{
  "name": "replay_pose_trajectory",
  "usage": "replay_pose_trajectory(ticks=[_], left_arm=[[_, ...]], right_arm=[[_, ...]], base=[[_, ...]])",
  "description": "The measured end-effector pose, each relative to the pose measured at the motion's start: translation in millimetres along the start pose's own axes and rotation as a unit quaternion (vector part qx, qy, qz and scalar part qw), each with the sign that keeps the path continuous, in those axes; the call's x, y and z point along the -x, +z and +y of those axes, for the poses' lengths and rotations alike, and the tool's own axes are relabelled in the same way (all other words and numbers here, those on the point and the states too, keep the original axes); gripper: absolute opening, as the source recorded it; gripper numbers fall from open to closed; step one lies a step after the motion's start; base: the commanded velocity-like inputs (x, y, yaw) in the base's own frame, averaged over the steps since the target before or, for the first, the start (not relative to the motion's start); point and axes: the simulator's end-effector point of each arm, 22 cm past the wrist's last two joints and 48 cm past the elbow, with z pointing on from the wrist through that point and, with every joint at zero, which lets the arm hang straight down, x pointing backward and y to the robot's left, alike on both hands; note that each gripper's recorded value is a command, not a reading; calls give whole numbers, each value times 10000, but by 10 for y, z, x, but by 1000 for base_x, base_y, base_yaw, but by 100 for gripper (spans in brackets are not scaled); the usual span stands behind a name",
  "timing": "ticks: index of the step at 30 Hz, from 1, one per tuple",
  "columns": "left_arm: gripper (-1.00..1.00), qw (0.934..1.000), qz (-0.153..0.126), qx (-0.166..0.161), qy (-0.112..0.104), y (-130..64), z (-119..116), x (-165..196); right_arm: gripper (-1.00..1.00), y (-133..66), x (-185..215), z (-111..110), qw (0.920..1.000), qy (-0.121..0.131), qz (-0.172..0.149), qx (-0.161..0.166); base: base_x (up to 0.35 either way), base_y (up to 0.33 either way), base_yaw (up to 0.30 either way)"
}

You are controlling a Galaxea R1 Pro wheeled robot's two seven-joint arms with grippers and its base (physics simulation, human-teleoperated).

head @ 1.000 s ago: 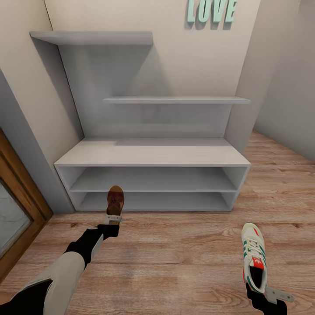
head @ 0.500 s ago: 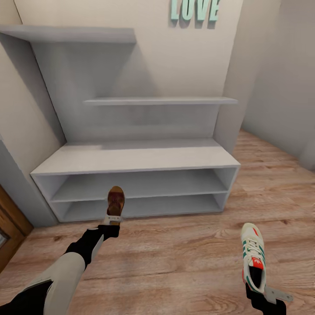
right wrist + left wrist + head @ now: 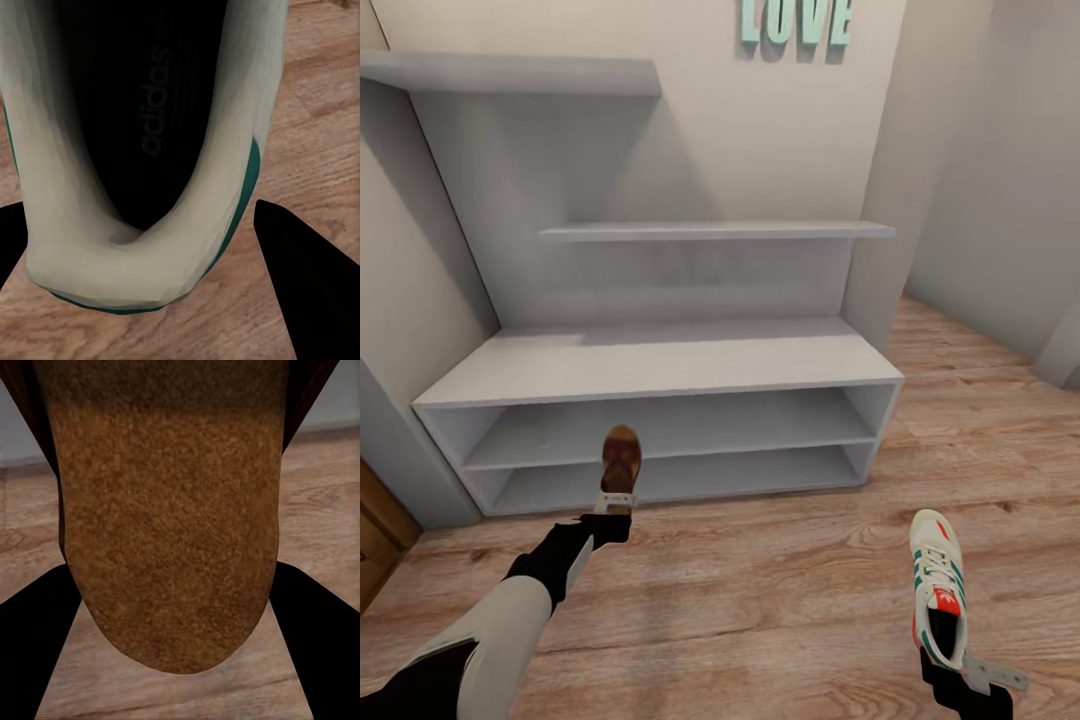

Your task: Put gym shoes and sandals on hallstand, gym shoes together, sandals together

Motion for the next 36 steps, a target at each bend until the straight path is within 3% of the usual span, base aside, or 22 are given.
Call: replay_pose_trajectory(ticks=[4, 8, 15, 36], left_arm=[[-100, 9995, 311, 63, -86, 43, 93, -173], [-100, 9989, 437, 152, -111, 96, 199, -295], [-100, 9983, 480, 263, -194, 177, 374, -446], [-100, 9981, 494, 288, -247, 175, 406, -493]], right_arm=[[-100, 36, -97, 6, 10000, -8, 12, 2], [-100, 77, -202, 10, 10000, -17, 33, 1], [-100, 137, -360, 14, 10000, -30, 61, -2], [-100, 134, -369, -1, 10000, -61, 69, 4]], base=[[0, 0, 0], [0, 0, 0], [0, 0, 0], [9, 0, 0]])
